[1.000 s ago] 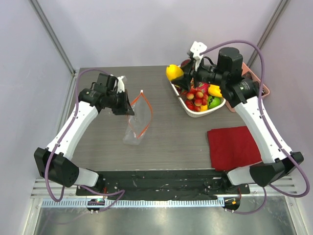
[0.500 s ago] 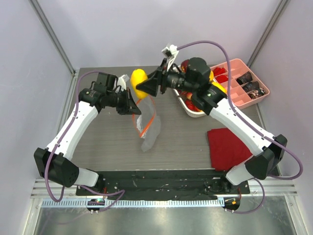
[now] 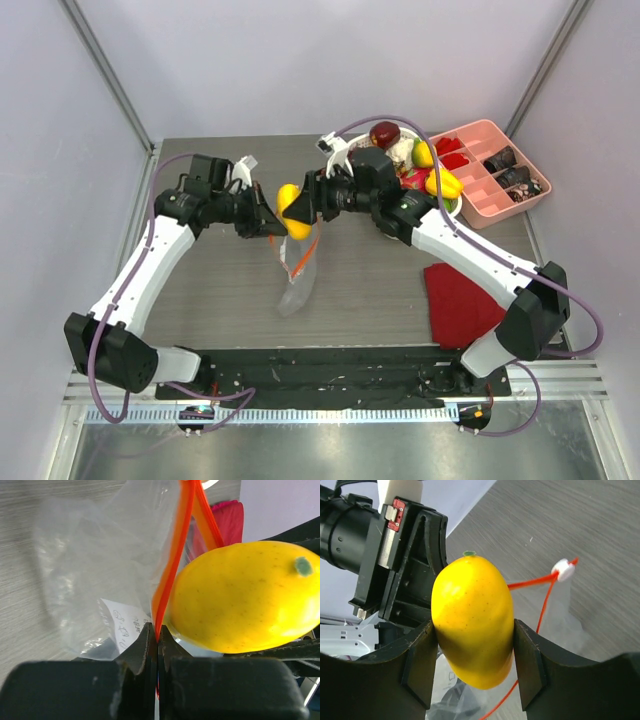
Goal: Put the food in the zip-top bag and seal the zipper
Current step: Place the fake fruit in the zipper food storage bag.
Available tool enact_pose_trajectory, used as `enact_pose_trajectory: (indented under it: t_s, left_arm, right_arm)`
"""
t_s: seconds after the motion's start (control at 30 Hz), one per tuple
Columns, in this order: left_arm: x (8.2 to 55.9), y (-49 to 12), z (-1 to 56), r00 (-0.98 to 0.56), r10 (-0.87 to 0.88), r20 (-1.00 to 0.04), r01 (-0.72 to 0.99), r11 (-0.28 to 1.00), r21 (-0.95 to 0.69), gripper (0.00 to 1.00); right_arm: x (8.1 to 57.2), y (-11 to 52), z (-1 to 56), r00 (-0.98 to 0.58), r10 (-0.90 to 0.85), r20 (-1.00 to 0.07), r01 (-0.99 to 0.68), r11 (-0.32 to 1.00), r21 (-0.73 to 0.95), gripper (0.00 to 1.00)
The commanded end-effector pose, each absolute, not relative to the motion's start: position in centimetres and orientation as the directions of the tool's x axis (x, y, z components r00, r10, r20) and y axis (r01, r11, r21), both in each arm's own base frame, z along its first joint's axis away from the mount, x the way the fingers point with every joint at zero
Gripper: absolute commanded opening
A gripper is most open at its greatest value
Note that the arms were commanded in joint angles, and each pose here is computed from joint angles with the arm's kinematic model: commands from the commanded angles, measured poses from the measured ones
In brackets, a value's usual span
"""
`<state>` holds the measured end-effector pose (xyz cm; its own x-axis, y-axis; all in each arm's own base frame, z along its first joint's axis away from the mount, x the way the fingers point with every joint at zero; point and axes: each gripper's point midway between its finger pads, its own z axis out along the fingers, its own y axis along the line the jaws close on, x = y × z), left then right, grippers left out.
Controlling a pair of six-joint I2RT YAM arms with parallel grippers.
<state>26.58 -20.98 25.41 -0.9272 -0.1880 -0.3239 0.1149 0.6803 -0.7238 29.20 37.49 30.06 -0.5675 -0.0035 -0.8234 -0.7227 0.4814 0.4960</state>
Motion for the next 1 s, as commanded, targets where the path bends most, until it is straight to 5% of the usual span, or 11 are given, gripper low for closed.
enact_pose_trajectory:
  t_s: [0.0,0.2,0.37,0.5,0.8,0.97]
  left_arm:
    - [26.6,-21.5,26.8,-0.918,-0.204,-0.340,0.145,0.625,-0.767,0.00]
    - [27.1,-21.4,26.6,-0.914,-0.221,-0.342,0.133,0.631,-0.764,0.00]
    - [27.2,-21.4,26.4,-0.912,-0.227,-0.341,0.128,0.632,-0.764,0.00]
    - [27.3,-21.3,26.0,-0.914,-0.229,-0.335,0.119,0.637,-0.761,0.00]
    - [27.3,-20.9,25.7,-0.905,-0.232,-0.356,0.128,0.650,-0.749,0.01]
    - [27.2,-21.1,26.1,-0.905,-0.223,-0.362,0.143,0.642,-0.753,0.00]
  right_arm:
    - [28.4,37.6,30.2,-0.617,-0.001,-0.787,-0.685,0.493,0.537,0.20]
    - [26.1,38.0,29.7,-0.708,-0.037,-0.706,-0.648,0.433,0.627,0.36]
    - [26.1,37.4,30.6,-0.684,-0.050,-0.728,-0.666,0.448,0.596,0.75]
    - [27.3,36.9,32.9,-0.646,-0.022,-0.763,-0.682,0.466,0.564,0.88]
    - [36.4,26.5,34.1,-0.580,0.070,-0.812,-0.593,0.647,0.480,0.91]
    - [40.6,16.8,32.0,-0.509,-0.076,-0.857,-0.530,0.812,0.243,0.93]
